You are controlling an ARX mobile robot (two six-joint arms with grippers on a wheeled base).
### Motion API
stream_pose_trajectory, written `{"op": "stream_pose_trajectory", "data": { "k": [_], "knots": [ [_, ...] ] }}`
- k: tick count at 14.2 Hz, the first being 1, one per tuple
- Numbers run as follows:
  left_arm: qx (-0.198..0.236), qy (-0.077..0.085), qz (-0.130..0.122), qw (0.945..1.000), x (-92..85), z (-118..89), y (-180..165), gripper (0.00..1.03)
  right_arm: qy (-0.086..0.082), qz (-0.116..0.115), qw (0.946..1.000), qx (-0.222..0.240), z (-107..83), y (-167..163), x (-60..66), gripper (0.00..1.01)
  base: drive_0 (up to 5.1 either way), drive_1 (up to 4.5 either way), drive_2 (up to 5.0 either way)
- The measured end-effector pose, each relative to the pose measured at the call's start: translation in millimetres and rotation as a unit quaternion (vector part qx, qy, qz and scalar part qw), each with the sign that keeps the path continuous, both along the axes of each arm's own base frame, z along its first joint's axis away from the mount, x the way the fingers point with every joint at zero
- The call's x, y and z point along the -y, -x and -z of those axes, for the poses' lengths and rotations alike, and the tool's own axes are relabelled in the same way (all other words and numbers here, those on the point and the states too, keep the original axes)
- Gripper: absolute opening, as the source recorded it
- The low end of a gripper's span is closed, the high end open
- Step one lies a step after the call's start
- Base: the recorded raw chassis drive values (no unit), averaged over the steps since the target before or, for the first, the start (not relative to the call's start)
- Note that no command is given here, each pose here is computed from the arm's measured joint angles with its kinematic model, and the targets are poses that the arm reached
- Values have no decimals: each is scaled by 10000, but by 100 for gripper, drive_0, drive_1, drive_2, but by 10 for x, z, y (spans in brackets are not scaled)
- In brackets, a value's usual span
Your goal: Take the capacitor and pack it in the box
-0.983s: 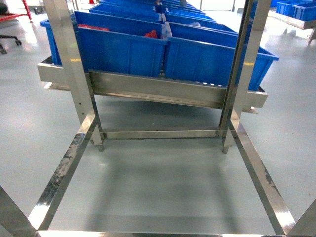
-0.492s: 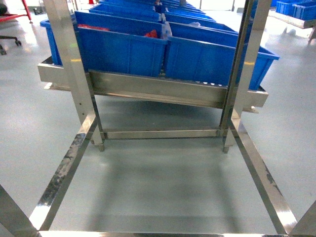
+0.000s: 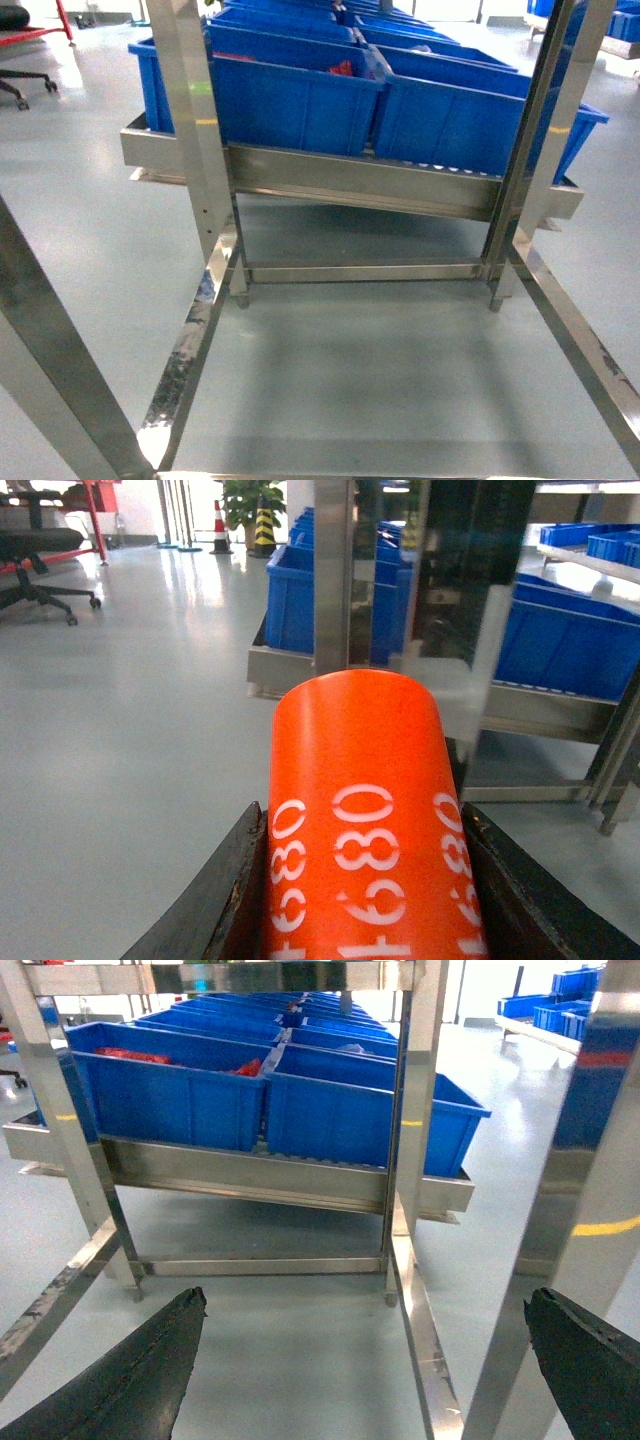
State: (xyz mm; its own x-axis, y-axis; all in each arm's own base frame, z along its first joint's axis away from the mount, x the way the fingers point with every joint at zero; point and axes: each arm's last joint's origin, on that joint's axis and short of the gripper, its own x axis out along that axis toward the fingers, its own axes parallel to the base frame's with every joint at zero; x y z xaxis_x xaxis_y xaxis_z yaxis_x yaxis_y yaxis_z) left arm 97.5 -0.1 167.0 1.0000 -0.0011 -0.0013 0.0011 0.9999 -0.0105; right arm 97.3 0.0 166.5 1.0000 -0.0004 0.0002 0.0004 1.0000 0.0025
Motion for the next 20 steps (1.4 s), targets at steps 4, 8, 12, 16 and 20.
{"op": "stream_pose_trajectory", "data": {
  "k": [4,8,12,16,20],
  "knots": [
    [2,0,-4,10000,0,0,0,44,0,-4,10000,0,0,0,0,98,-489,257,257],
    [-10,0,-2,10000,0,2,0,44,0,0,10000,19,-4,0,0,98,-501,245,245],
    [-4,0,0,10000,0,1,0,44,-2,2,10000,13,-3,0,0,98,-495,250,250],
    [-11,0,-4,10000,0,2,0,44,0,-2,10000,8,-1,0,0,98,-499,246,246],
    [-10,0,-2,10000,0,2,0,44,0,-4,10000,0,0,0,0,98,-499,246,246]
  ]
}}
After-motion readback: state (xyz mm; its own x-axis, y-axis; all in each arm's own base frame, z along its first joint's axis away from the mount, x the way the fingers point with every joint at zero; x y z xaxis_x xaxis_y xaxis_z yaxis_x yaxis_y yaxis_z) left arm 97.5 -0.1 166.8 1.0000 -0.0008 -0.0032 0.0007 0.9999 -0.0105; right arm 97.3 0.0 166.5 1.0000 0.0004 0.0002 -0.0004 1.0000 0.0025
